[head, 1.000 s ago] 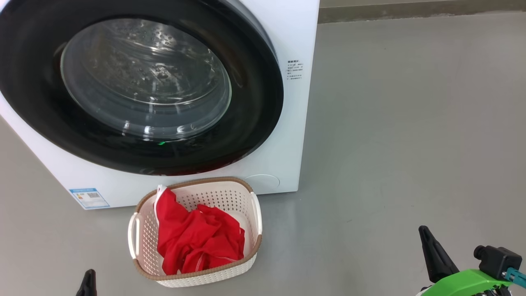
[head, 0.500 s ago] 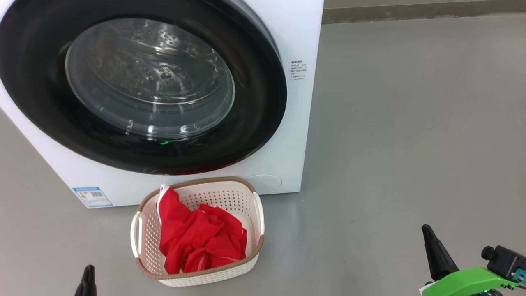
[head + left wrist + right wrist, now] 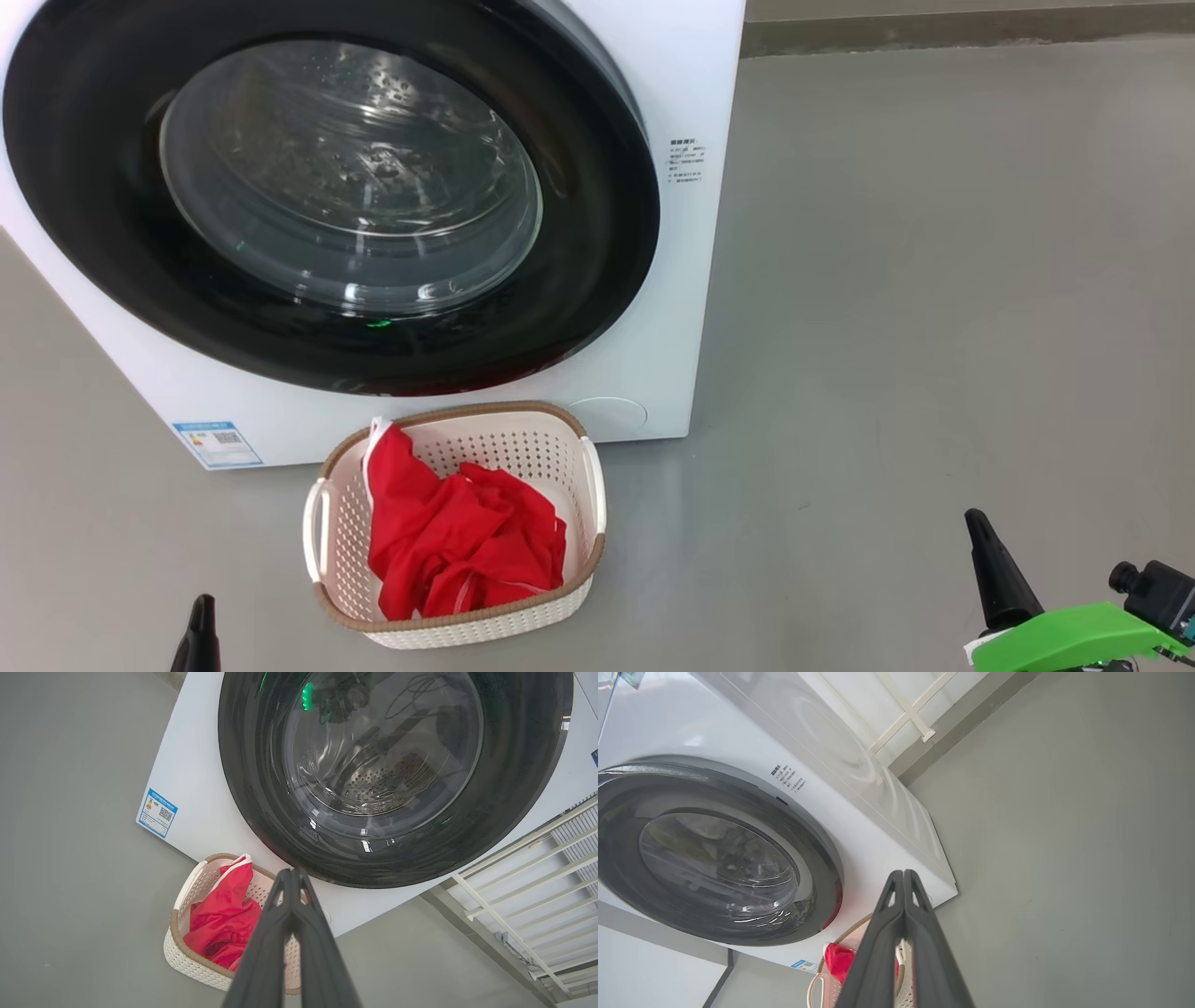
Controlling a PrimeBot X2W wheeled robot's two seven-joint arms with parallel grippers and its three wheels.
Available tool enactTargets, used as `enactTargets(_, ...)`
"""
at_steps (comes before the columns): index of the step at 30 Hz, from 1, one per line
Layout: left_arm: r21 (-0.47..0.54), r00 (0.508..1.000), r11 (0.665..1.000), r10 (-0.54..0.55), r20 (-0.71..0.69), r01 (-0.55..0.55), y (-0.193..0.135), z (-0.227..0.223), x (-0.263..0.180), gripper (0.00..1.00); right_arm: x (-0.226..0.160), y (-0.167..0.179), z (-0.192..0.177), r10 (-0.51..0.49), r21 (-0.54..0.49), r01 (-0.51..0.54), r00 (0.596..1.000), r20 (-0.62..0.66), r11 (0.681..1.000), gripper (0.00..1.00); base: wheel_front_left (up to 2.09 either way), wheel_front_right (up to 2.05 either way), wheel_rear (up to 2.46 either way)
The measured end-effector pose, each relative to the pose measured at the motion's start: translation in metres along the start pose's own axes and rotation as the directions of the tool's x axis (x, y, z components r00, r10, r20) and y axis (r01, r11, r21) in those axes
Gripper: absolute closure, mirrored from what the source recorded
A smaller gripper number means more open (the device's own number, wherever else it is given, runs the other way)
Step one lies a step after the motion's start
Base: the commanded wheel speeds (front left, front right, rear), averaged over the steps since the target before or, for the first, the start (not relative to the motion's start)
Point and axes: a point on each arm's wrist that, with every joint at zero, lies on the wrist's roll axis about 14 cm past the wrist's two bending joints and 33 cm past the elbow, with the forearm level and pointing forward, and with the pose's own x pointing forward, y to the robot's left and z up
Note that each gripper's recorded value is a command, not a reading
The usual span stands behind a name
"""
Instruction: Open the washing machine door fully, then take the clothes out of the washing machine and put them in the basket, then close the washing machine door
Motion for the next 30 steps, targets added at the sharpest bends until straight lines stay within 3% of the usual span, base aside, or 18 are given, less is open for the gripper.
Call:
enactTargets(15,-0.173,1.000,0.985,0.011,0.003,-0.011,-0.0012,0.0029,0.0031,1.00,0.0025,0.0047,-0.0020,0.000,0.166,0.002,1.000,-0.012,0.986,1.00,0.00,0.00,0.00)
enactTargets(30,-0.325,1.000,0.946,0.011,0.004,-0.009,-0.0040,0.0054,0.0061,1.00,0.0047,0.0083,-0.0025,0.004,0.326,0.003,1.000,-0.019,0.946,1.00,0.00,0.00,0.00)
